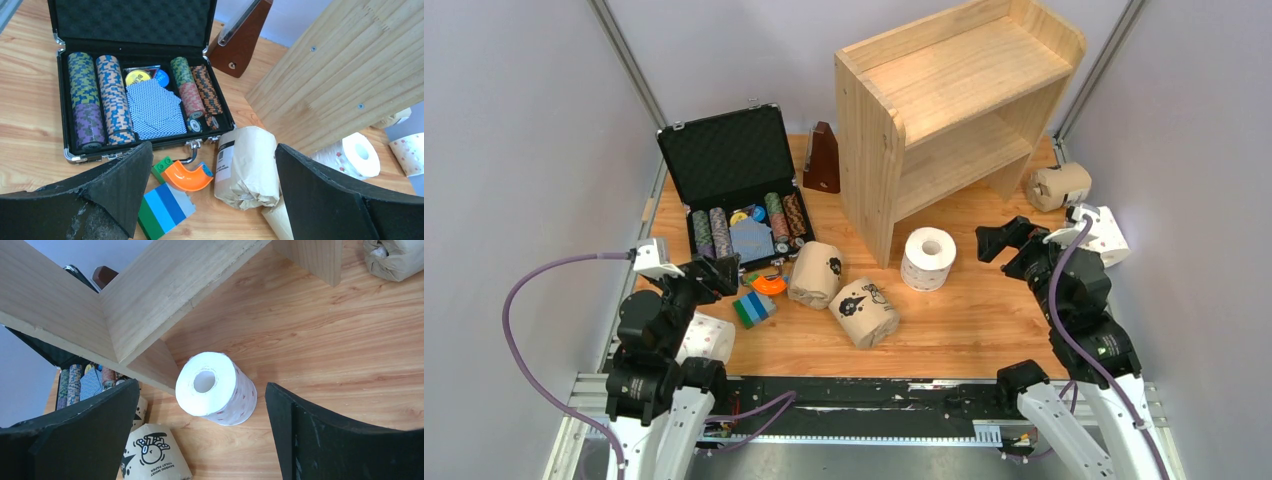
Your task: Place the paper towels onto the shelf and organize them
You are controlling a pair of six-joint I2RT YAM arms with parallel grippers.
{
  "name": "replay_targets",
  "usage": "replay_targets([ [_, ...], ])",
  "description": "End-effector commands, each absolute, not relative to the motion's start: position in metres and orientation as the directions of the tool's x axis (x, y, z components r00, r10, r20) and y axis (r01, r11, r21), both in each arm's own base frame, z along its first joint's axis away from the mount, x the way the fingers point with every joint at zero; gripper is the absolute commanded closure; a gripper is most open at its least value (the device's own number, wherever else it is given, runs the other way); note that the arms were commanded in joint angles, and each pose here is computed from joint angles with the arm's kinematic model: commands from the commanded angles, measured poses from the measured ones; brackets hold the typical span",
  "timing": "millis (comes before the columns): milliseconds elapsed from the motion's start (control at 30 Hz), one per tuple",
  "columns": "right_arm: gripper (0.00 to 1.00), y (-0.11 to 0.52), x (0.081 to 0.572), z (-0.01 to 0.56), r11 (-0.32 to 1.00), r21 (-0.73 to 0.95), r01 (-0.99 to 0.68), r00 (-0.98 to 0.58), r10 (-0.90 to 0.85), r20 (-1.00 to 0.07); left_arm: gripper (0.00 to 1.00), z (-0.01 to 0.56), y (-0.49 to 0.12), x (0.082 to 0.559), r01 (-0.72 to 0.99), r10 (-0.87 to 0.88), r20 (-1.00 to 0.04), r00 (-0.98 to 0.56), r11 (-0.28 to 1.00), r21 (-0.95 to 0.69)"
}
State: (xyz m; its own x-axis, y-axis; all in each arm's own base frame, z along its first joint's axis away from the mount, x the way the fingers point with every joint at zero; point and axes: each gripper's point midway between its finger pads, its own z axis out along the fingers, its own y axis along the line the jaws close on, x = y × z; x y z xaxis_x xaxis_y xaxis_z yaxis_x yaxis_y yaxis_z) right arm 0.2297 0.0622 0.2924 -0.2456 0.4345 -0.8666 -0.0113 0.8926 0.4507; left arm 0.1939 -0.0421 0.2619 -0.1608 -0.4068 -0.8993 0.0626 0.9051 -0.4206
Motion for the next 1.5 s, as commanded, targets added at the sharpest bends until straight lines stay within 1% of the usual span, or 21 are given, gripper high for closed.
replay_targets([
  [0, 0.00, 0.069, 0.232, 0.287, 0.879, 0.477, -0.017, -0.280, 0.454, -0.846, 0.00, 0.273, -0.039, 0.196, 0.065, -0.382, -0.914, -0.137, 0.917, -0.393],
  [100, 0.00, 0.078, 0.234, 0.277, 0.874, 0.486, -0.026, -0.334, 0.450, -0.828, 0.00, 0.274, -0.036, 0.197, 0.048, -0.375, -0.918, -0.130, 0.922, -0.384],
  [200, 0.00, 0.084, 0.236, 0.259, 0.872, 0.490, 0.000, -0.410, 0.447, -0.795, 0.00, 0.276, -0.035, 0.196, 0.047, -0.368, -0.921, -0.127, 0.925, -0.376],
  [333, 0.00, 0.095, 0.242, 0.227, 0.877, 0.477, 0.049, -0.545, 0.424, -0.723, 0.00, 0.275, -0.033, 0.196, 0.037, -0.359, -0.923, -0.135, 0.929, -0.367],
  [467, 0.00, 0.103, 0.248, 0.197, 0.884, 0.449, 0.131, -0.670, 0.413, -0.617, 0.00, 0.267, -0.032, 0.196, 0.013, -0.362, -0.916, -0.174, 0.929, -0.369],
  [567, 0.00, 0.108, 0.255, 0.193, 0.866, 0.453, 0.212, -0.701, 0.457, -0.547, 0.00, 0.261, -0.033, 0.195, 0.004, -0.361, -0.909, -0.208, 0.929, -0.370],
  [700, 0.00, 0.122, 0.264, 0.193, 0.864, 0.467, 0.190, -0.749, 0.435, -0.501, 0.00, 0.255, -0.035, 0.193, 0.005, -0.356, -0.904, -0.236, 0.930, -0.368],
  [800, 0.00, 0.132, 0.267, 0.176, 0.879, 0.451, 0.155, -0.806, 0.377, -0.457, 0.00, 0.254, -0.035, 0.192, 0.005, -0.357, -0.902, -0.243, 0.929, -0.369],
  [867, 0.00, 0.130, 0.269, 0.165, 0.882, 0.432, 0.190, -0.815, 0.387, -0.431, 0.00, 0.254, -0.036, 0.192, 0.007, -0.353, -0.903, -0.245, 0.931, -0.366],
  [1100, 0.00, 0.118, 0.291, 0.152, 0.879, 0.363, 0.308, -0.777, 0.453, -0.437, 0.00, 0.249, -0.037, 0.195, 0.011, -0.355, -0.900, -0.252, 0.929, -0.370],
  [1133, 0.02, 0.116, 0.294, 0.152, 0.876, 0.356, 0.324, -0.769, 0.463, -0.441, 0.00, 0.249, -0.038, 0.195, 0.014, -0.356, -0.900, -0.253, 0.929, -0.371],
  [1367, 0.24, 0.110, 0.310, 0.147, 0.844, 0.343, 0.413, -0.720, 0.533, -0.444, 0.00, 0.249, -0.036, 0.193, 0.007, -0.354, -0.901, -0.250, 0.930, -0.368],
  [1467, 0.31, 0.110, 0.314, 0.142, 0.834, 0.340, 0.435, -0.712, 0.550, -0.437, 0.00, 0.251, -0.036, 0.192, 0.009, -0.352, -0.903, -0.246, 0.931, -0.365],
])
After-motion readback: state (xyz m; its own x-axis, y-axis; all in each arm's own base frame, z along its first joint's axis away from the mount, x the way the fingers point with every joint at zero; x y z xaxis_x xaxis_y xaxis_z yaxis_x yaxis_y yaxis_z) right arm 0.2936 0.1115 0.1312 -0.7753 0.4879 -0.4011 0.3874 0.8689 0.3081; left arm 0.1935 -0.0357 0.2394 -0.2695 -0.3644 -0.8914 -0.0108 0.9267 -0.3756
